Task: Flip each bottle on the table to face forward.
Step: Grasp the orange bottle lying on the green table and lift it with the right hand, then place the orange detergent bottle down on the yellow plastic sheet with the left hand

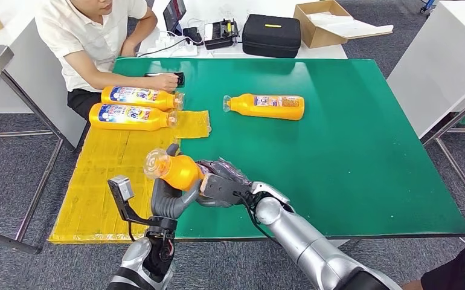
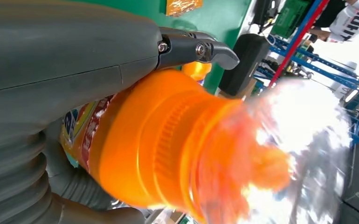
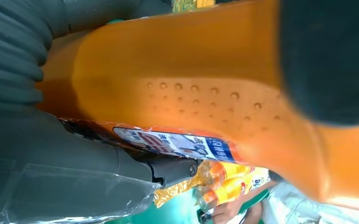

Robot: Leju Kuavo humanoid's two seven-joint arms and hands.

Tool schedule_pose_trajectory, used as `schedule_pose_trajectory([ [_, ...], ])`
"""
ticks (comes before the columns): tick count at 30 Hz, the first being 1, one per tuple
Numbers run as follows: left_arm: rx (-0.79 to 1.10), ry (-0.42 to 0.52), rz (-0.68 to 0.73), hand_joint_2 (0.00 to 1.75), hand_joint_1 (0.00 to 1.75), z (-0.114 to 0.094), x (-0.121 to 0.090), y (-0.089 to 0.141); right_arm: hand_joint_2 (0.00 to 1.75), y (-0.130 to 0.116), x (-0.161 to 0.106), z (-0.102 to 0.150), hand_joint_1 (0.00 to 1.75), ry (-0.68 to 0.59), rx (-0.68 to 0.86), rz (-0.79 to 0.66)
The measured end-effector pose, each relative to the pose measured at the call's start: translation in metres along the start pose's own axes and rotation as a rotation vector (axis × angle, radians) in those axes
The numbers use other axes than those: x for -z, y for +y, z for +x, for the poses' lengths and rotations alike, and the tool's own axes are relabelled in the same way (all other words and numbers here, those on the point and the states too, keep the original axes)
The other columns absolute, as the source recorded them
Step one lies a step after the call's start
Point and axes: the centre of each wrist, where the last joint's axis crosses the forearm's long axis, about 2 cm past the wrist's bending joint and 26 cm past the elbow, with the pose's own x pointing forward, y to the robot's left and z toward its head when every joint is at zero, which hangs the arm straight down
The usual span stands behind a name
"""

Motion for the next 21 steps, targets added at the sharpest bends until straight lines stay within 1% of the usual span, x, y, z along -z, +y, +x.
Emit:
schedule_pose_trajectory([
  [4,-0.026,0.018,0.001,1.75,0.02,-0.0026,0.0022,0.0006,1.75,-0.0011,0.0022,0.0010,1.75,-0.003,0.001,0.008],
  [8,-0.033,0.029,-0.001,1.75,1.73,-0.0046,0.0033,0.0011,1.75,-0.0010,0.0031,0.0012,1.75,-0.004,0.003,0.013],
  [20,-0.072,0.026,-0.008,1.75,1.75,-0.0060,0.0085,0.0029,1.75,-0.0021,0.0040,0.0004,1.75,-0.013,0.026,-0.002],
  [21,-0.072,0.026,-0.008,1.75,1.75,-0.0061,0.0086,0.0030,1.75,-0.0021,0.0040,0.0004,1.68,-0.013,0.027,-0.002],
])
